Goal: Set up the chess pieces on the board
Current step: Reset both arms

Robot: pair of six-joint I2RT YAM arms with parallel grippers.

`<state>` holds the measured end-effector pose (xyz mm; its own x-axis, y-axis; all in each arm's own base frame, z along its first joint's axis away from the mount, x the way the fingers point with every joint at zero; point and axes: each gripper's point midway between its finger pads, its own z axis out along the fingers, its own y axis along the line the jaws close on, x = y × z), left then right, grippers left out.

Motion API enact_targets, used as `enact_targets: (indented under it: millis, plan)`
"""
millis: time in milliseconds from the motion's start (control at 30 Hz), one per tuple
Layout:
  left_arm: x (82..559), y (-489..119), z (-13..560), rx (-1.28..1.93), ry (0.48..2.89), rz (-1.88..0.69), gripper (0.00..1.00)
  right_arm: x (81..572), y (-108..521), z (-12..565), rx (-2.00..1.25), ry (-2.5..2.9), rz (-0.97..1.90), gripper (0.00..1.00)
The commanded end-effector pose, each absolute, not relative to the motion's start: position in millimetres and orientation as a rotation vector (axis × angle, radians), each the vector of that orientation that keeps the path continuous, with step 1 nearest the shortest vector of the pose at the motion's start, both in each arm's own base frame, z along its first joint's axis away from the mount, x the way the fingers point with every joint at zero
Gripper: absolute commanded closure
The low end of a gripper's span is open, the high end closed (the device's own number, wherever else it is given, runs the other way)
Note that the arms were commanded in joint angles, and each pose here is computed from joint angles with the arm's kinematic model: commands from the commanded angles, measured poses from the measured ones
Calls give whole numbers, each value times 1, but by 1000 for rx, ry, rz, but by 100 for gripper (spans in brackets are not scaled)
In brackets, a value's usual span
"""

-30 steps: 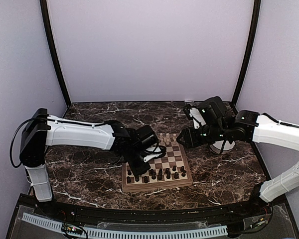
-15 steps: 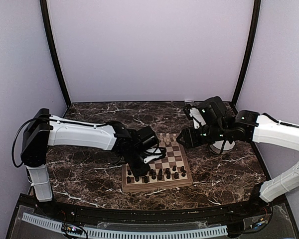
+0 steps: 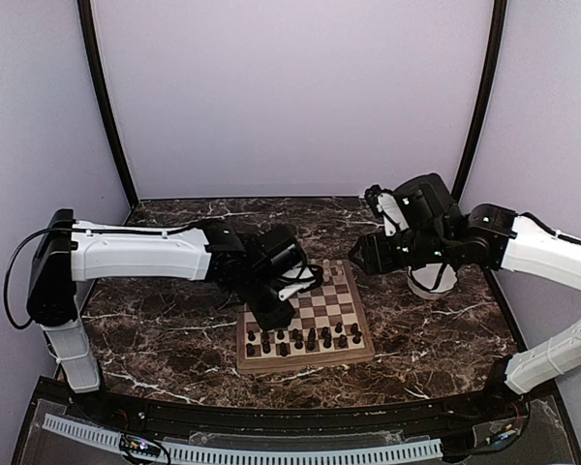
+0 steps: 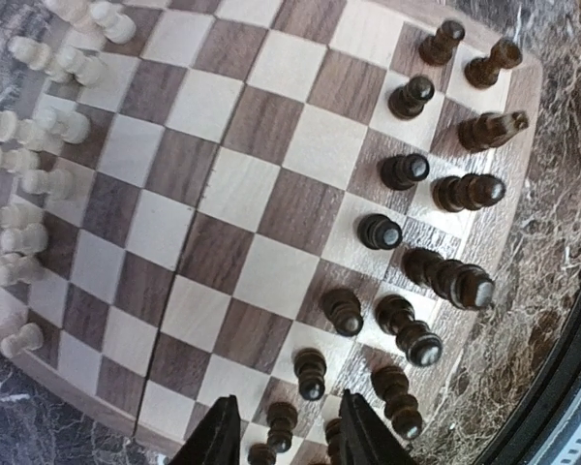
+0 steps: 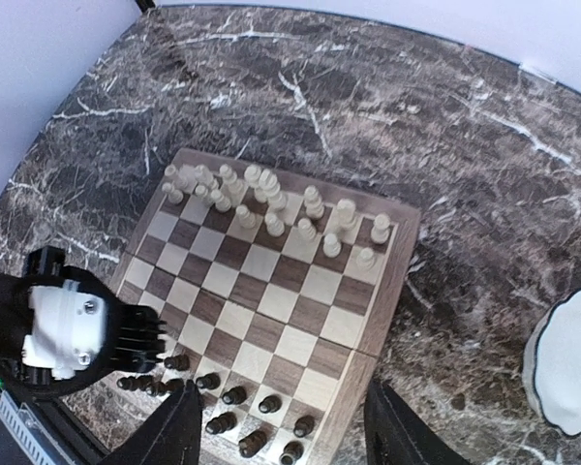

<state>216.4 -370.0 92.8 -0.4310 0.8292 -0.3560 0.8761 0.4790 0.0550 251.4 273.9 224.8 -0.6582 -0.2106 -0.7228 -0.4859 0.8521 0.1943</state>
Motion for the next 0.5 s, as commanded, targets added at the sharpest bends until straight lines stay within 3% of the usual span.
enact_targets:
  millis: [0,67,100,300,467]
  plan:
    - [230,-351,164,1246,2323,-233,61,276,241,272,-339,2161,387,28]
    - [241,-341,188,1122,2305,-268,60,286,227,280,-268,2136,345,5]
    - [251,-331,205,1022,2299,-295,59,293,222,285,-229,2109,321,2]
    - [297,-280,238,494,2347,-453,54,319,190,308,-57,2044,49,1]
    - [311,-267,245,372,2294,-413,49,327,198,293,-101,2073,27,2]
